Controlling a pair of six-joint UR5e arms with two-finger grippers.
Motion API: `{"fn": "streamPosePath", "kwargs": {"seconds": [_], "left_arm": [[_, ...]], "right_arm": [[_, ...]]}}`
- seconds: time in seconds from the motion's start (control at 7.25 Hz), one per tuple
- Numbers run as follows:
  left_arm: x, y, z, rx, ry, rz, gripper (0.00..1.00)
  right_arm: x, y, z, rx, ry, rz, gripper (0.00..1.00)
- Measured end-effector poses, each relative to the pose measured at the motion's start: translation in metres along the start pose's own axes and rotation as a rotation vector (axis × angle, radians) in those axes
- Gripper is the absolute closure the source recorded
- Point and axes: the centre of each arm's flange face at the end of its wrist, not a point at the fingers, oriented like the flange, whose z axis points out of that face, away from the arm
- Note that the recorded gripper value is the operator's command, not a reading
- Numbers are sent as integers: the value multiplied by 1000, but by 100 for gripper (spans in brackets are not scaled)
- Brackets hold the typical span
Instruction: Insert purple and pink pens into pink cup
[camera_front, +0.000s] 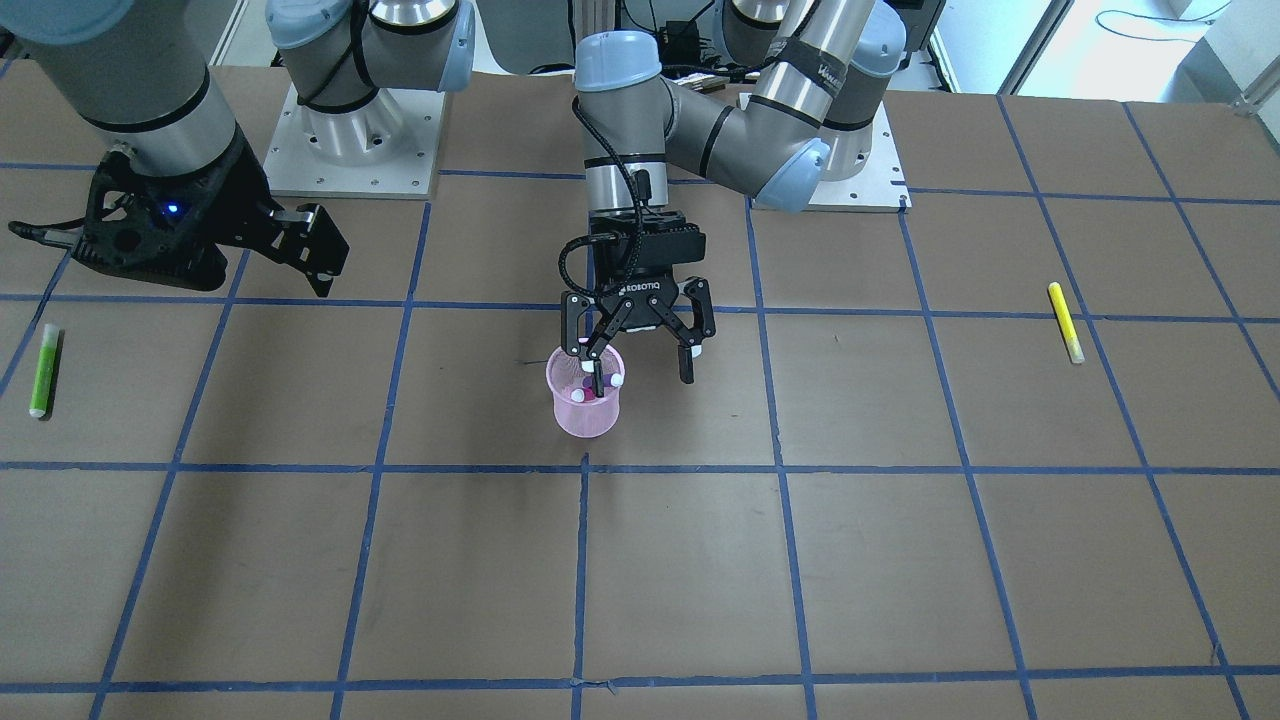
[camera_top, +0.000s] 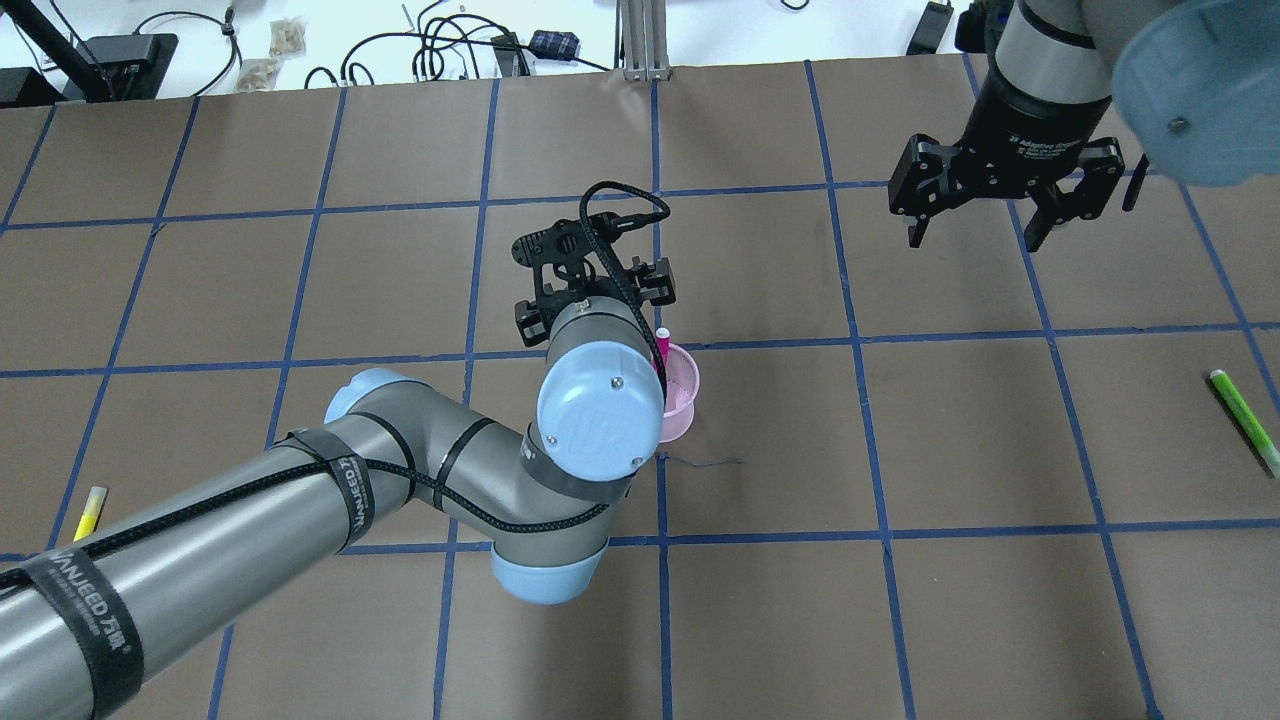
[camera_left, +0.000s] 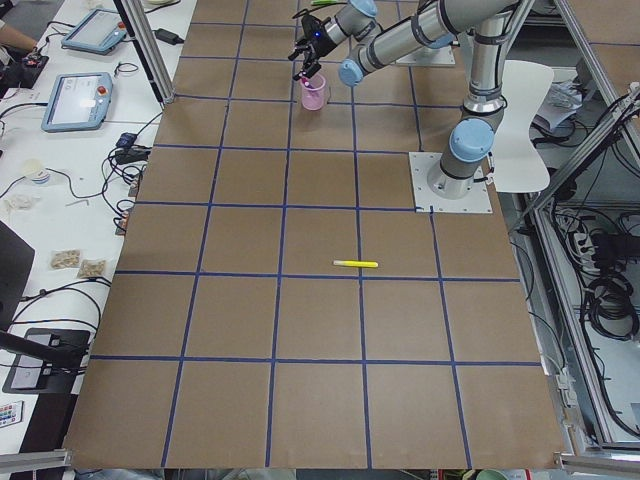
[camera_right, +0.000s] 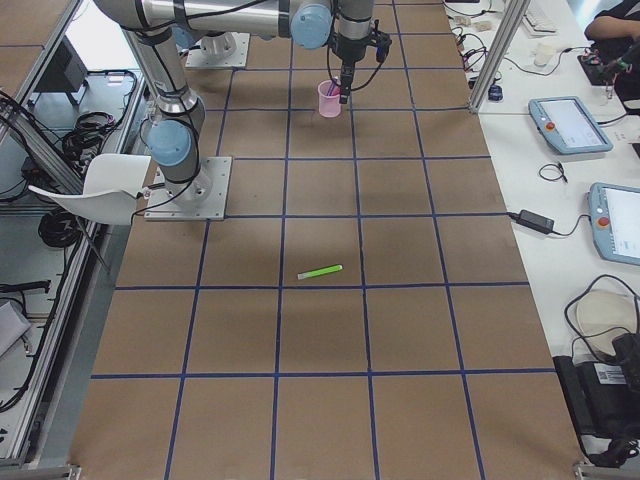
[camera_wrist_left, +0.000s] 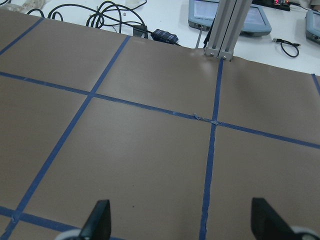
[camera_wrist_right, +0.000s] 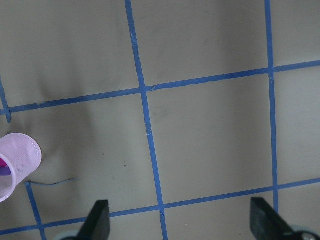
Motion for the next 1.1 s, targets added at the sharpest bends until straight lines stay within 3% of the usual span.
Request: {"fn": "streamPosePath", "kwargs": {"seconds": [0.14,0.41,0.55,0.83,0.97,1.1], "left_arm": [[2,-30,2,-92,-33,16,0],[-13,-127,-4,-368,-89,72,0],[-40,-169,-13,-482,-84,117,0],[-107,-220,-24,-637,-6,132,0],[-132,-232,-31,-692,37,101,0],[-147,-237,-41,-720,38,119,0]], "right_arm": [[-1,2,-2,5,0,-5,0],[-6,6,-6,12,-2,-19,0],[-12,8,-7,13,-16,-28,0],[-19,11,-10,16,-60,-40,0],[-19,15,-14,22,-77,-46,0],[-19,17,-16,28,-85,-52,0]]}}
